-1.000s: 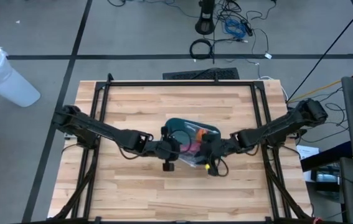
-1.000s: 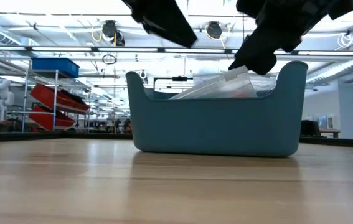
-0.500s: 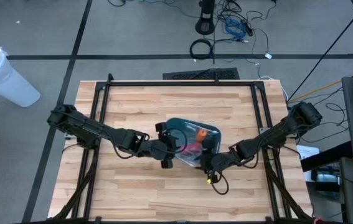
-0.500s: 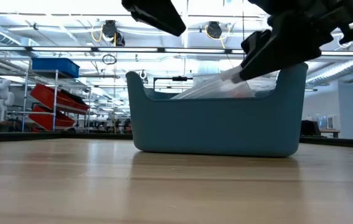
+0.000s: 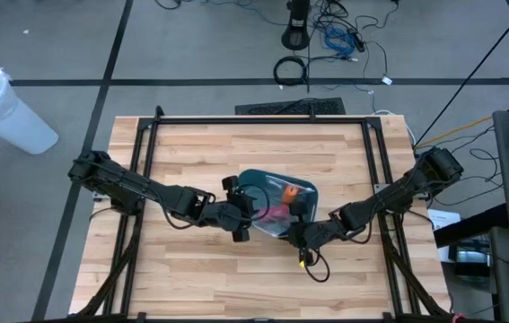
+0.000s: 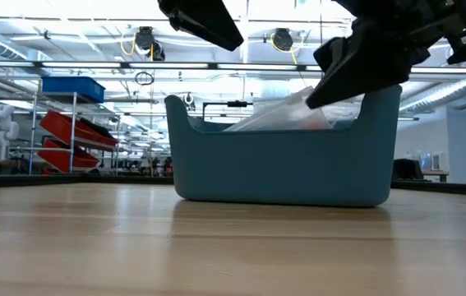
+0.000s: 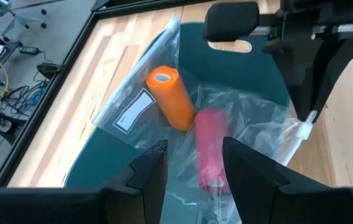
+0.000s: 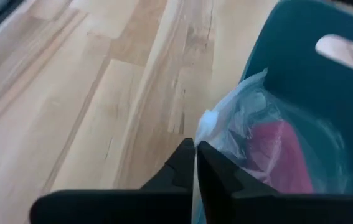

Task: Roll bandage
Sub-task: Adjust the transparent zip lock containing the rolled pink bandage

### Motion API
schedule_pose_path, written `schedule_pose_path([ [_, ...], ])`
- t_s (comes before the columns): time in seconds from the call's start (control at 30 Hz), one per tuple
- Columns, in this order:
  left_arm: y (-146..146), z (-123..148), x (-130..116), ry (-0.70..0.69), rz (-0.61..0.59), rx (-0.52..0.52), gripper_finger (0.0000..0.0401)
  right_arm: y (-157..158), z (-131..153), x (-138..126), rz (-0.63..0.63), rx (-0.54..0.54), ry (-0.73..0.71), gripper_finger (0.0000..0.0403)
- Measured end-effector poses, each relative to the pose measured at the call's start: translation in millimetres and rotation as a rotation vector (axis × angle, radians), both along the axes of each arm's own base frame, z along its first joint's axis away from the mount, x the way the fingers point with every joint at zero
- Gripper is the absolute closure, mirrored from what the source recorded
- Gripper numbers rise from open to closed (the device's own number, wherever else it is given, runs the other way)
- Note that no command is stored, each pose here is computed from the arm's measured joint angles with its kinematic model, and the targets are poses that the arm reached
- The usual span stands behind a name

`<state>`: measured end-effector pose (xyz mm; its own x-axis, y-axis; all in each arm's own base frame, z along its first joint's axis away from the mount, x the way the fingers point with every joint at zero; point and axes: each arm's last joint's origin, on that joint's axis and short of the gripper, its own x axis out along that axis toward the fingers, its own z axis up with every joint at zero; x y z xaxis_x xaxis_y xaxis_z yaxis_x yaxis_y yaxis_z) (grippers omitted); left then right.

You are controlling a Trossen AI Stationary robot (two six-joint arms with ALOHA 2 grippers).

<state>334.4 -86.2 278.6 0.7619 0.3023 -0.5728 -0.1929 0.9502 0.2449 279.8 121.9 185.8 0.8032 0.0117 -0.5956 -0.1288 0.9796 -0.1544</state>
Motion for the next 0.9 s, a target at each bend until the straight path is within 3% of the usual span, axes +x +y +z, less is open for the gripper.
schedule_pose_path([
  [0.17, 1, -2, -2, 0.018, 0.033, 0.02, 0.0241, 1, 9, 0, -0.048, -0.021, -0.066, 0.0402],
  [0.43, 2, -7, -10, 0.08, 0.095, -0.005, 0.0241, -10, 52, -16, -0.303, -0.001, -0.194, 0.0403],
  [0.63, -3, -8, -14, 0.082, 0.134, 0.03, 0.0241, -24, 59, -46, -0.475, 0.068, -0.109, 0.0403],
  [0.77, -4, -8, -14, 0.077, 0.135, 0.045, 0.0241, -31, 49, -62, -0.619, 0.043, -0.026, 0.0403],
  [0.9, -4, -8, -14, 0.076, 0.136, 0.045, 0.0241, -33, 36, -66, -0.673, 0.055, 0.01, 0.0403],
])
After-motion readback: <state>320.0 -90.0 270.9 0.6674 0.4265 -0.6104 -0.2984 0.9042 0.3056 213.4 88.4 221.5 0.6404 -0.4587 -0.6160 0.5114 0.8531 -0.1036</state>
